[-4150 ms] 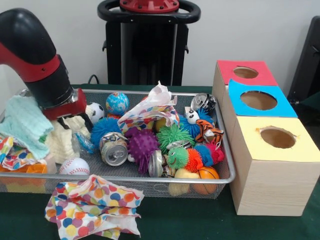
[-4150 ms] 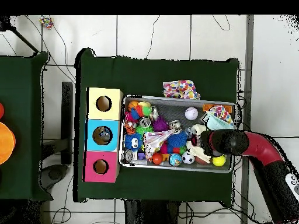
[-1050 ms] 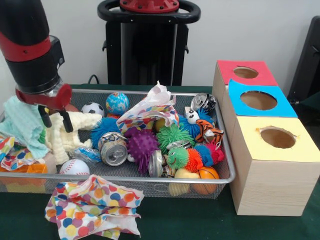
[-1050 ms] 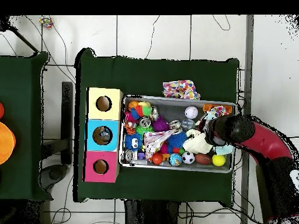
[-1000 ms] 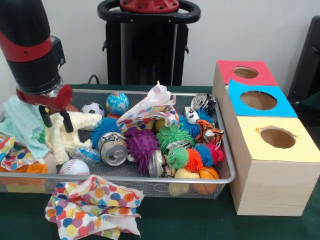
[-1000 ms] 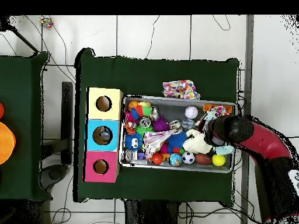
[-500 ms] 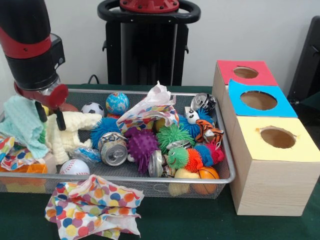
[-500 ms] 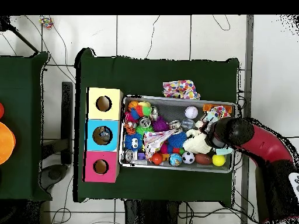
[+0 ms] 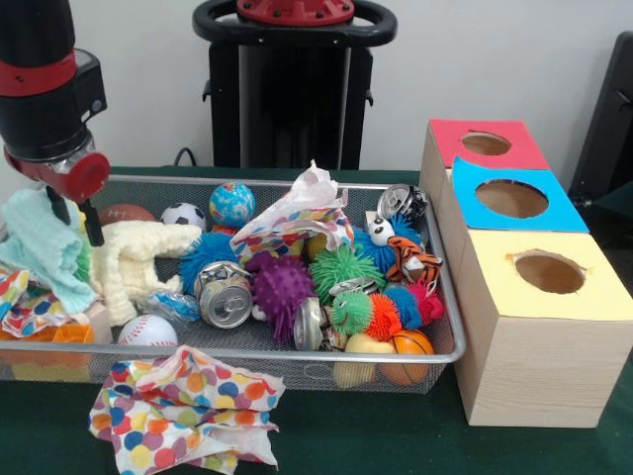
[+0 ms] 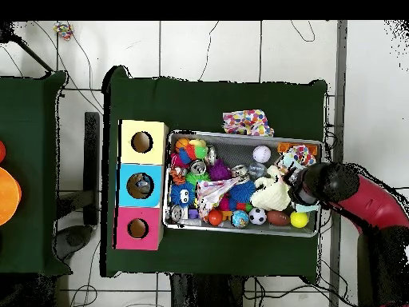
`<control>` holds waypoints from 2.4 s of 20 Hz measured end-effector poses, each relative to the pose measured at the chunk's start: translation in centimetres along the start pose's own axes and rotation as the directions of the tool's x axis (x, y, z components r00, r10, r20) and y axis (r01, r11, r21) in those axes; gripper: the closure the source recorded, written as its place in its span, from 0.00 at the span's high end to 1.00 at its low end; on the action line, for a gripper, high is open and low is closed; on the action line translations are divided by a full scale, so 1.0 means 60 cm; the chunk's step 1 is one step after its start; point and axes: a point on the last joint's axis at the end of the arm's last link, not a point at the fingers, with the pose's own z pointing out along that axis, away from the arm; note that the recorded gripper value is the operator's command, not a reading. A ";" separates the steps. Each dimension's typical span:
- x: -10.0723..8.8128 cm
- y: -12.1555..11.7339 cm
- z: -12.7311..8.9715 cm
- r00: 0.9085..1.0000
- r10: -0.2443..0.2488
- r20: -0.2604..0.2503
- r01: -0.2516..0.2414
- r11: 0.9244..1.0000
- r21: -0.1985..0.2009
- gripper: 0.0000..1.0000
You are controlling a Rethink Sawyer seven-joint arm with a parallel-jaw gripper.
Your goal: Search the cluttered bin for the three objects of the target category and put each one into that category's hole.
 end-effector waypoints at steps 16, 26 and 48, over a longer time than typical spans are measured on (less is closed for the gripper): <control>0.028 0.096 0.015 0.984 0.168 0.054 -0.170 0.985 0.031 1.00; 0.053 0.174 -0.001 0.973 0.220 0.075 -0.223 0.974 0.036 1.00; 0.009 0.150 0.089 0.940 0.302 0.162 -0.304 0.953 -0.014 1.00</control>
